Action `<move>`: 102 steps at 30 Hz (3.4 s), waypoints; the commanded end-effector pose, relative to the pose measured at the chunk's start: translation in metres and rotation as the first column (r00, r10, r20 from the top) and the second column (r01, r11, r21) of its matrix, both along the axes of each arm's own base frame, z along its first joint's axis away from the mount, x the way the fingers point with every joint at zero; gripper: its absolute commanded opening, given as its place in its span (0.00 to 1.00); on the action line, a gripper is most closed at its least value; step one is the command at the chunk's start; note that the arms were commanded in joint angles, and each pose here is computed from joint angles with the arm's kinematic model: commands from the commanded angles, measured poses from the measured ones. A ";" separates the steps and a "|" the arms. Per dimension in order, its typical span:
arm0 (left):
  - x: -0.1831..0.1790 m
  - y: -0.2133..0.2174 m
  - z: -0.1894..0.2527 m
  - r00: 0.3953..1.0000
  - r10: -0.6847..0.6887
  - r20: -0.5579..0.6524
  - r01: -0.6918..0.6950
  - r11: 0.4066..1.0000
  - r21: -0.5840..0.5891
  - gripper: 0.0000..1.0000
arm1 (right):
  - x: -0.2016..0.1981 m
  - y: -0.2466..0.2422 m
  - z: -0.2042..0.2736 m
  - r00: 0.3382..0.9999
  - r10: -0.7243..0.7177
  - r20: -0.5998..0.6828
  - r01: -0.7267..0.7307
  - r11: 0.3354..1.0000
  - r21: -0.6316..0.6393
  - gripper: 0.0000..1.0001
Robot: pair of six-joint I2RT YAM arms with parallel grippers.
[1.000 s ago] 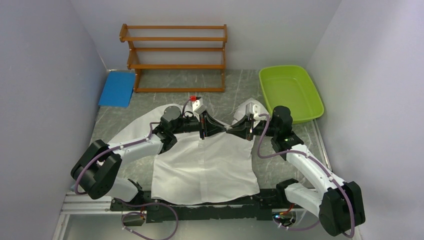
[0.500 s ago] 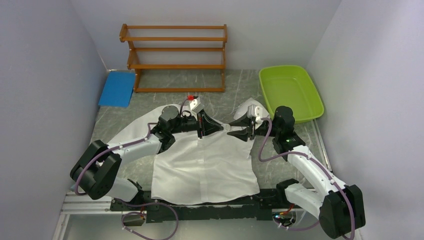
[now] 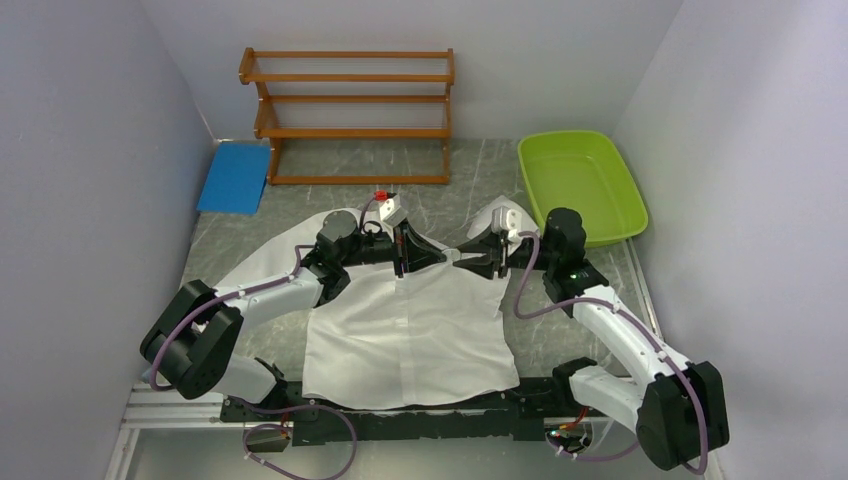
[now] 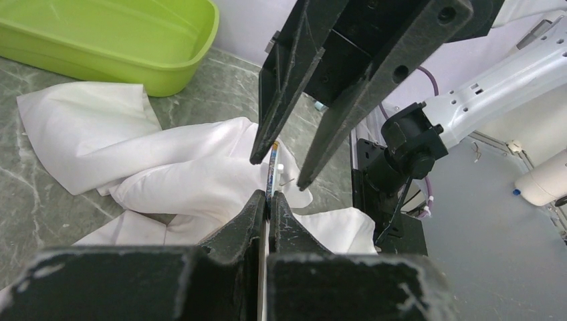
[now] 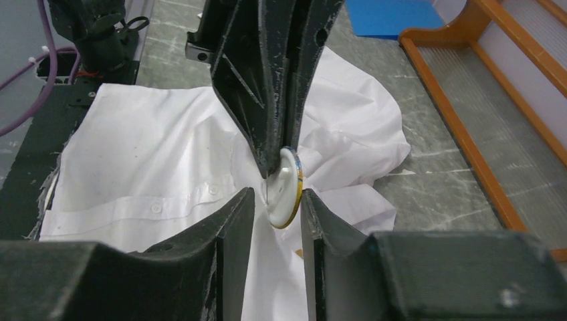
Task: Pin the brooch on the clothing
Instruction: Pin the brooch to the clothes.
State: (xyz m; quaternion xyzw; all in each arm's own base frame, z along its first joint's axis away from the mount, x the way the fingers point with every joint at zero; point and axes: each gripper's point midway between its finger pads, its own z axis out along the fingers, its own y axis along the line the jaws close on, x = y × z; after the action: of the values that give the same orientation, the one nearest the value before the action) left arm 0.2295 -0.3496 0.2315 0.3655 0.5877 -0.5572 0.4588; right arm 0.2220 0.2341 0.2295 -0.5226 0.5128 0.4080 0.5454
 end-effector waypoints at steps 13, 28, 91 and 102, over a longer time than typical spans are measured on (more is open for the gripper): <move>-0.002 -0.001 0.019 0.999 -0.023 0.040 0.025 0.999 -0.033 0.03 | 0.010 0.014 0.016 0.998 0.025 0.065 -0.024 1.000 -0.013 0.27; -0.003 0.000 0.023 0.999 -0.020 0.047 0.022 0.999 -0.033 0.03 | 0.032 0.013 0.003 0.992 -0.122 0.024 0.124 0.989 -0.076 0.21; 0.000 0.010 0.018 0.998 0.061 0.021 -0.060 0.998 -0.032 0.03 | 0.018 0.017 0.003 0.994 -0.058 0.089 0.058 0.998 -0.001 0.19; 0.000 0.009 0.022 0.998 0.058 0.027 -0.057 0.998 -0.037 0.03 | 0.015 0.018 0.002 0.995 -0.045 0.086 0.045 0.999 0.004 0.33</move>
State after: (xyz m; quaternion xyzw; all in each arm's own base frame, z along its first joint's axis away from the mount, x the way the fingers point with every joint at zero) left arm 0.2347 -0.3395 0.2234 0.3384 0.6173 -0.5381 0.4636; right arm 0.2369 0.2476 0.2147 -0.5151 0.5303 0.3737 0.5602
